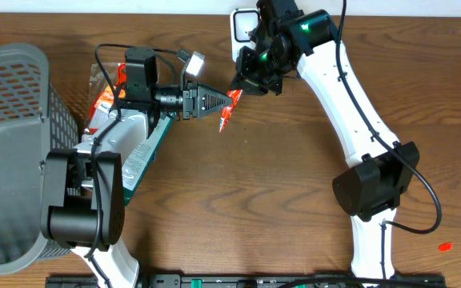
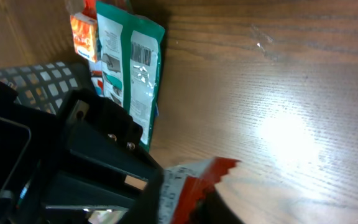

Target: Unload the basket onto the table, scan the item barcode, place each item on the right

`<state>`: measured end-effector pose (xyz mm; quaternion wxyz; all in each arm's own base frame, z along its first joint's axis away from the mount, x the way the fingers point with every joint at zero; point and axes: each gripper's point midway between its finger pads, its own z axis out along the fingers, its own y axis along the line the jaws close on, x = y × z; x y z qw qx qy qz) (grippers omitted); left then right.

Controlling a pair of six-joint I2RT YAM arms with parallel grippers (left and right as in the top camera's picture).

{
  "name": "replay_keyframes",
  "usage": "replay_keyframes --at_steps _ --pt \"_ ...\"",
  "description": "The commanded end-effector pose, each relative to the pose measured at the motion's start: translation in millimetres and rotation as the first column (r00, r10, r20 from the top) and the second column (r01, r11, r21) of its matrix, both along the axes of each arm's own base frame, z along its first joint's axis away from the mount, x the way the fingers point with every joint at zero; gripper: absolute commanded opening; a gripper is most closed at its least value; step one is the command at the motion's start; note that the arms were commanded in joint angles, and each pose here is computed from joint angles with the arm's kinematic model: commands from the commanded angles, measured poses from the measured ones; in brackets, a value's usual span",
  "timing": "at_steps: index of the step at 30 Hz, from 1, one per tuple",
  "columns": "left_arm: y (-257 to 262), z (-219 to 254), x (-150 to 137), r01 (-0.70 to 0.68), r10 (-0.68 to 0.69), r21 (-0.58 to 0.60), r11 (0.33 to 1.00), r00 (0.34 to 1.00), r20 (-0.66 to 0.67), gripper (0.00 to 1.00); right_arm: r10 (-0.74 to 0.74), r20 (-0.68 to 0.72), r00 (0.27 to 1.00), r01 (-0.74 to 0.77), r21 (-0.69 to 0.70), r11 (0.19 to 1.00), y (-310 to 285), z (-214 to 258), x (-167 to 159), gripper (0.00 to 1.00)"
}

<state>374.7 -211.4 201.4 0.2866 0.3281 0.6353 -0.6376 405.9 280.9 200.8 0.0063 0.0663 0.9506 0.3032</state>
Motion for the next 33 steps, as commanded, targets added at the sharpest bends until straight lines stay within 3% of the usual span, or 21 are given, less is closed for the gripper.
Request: replay_keyframes --at_steps 1,9,18,24,27,29,33 --pt "2 6 2 0.013 -0.013 -0.010 1.000 1.000 0.018 0.08 -0.030 0.013 0.999 0.030 -0.041 0.999 -18 -8 12 0.01" --pt "2 6 2 0.013 -0.013 -0.010 1.000 1.000 0.018 0.08 -0.037 0.033 0.999 0.040 -0.086 0.995 -26 -11 16 0.01" --pt "2 6 2 0.012 -0.012 -0.009 1.000 1.000 -0.005 0.07 -0.032 0.134 0.990 0.069 -0.284 0.956 -59 -24 30 0.01" --pt "2 6 2 0.012 -0.012 -0.008 1.000 1.000 -0.009 0.08 -0.061 0.134 0.989 0.099 -0.294 0.951 -78 -25 38 0.01" --pt "2 6 2 0.011 -0.011 -0.008 1.000 1.000 -0.015 0.17 -0.076 0.127 0.989 0.111 -0.299 0.948 -89 -25 40 0.01" --pt "2 6 2 0.011 -0.011 -0.008 1.000 1.000 -0.016 0.35 -0.076 0.125 0.989 0.111 -0.303 0.946 -93 -26 40 0.01" --pt "2 6 2 0.011 -0.011 -0.008 1.000 1.000 -0.016 0.48 -0.078 0.124 0.989 0.113 -0.304 0.946 -95 -26 41 0.01"
